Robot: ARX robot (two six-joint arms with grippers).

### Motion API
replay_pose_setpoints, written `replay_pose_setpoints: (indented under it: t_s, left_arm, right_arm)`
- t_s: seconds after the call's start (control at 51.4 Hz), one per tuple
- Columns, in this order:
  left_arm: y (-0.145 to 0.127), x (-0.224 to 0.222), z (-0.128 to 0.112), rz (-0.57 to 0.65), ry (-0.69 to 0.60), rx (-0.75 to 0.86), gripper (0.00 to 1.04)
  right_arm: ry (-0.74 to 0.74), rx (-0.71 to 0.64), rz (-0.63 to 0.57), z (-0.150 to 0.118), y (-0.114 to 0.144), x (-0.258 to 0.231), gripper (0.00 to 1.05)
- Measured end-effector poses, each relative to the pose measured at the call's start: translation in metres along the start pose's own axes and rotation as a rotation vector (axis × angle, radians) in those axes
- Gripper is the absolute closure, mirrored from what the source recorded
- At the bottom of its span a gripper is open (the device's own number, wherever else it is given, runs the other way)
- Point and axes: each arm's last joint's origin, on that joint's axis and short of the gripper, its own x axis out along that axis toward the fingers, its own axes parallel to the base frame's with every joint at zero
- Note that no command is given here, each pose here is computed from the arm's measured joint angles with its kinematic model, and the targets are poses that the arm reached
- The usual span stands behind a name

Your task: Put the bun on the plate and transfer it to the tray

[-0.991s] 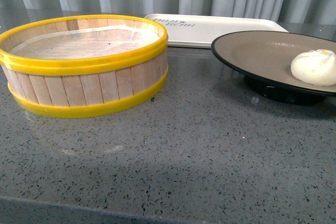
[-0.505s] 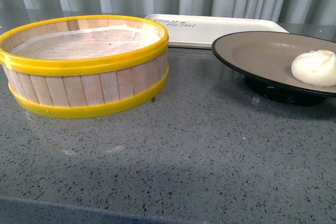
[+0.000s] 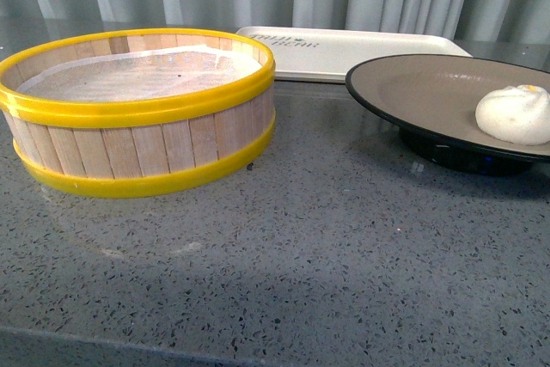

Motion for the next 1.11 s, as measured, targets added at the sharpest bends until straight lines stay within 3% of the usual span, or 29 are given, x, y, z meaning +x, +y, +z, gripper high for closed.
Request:
replay_pose_setpoints:
  t_s: [0.233, 0.447, 0.914, 0.972, 1.108]
  left_arm:
    - [0.000, 0.000, 0.000, 0.000, 0.000, 0.000, 0.07]
    - [0.000, 0.000, 0.000, 0.000, 0.000, 0.000, 0.07]
    - [0.000, 0.000, 0.000, 0.000, 0.000, 0.000, 0.07]
    - [0.000, 0.000, 0.000, 0.000, 0.000, 0.000, 0.07]
    - [0.000, 0.000, 0.000, 0.000, 0.000, 0.000, 0.07]
  right_arm:
    - [0.066, 0.155, 0.002, 0.000, -0.010, 0.012, 0.08]
    - [0.102, 0.220, 0.037, 0.004, -0.002, 0.032, 0.08]
    - [0.235, 0.302, 0.048, -0.029, 0.008, 0.064, 0.09]
    - [0.235, 0.305, 0.048, -0.029, 0.008, 0.064, 0.13]
    - [0.235, 0.311, 0.044, -0.031, 0.008, 0.066, 0.41]
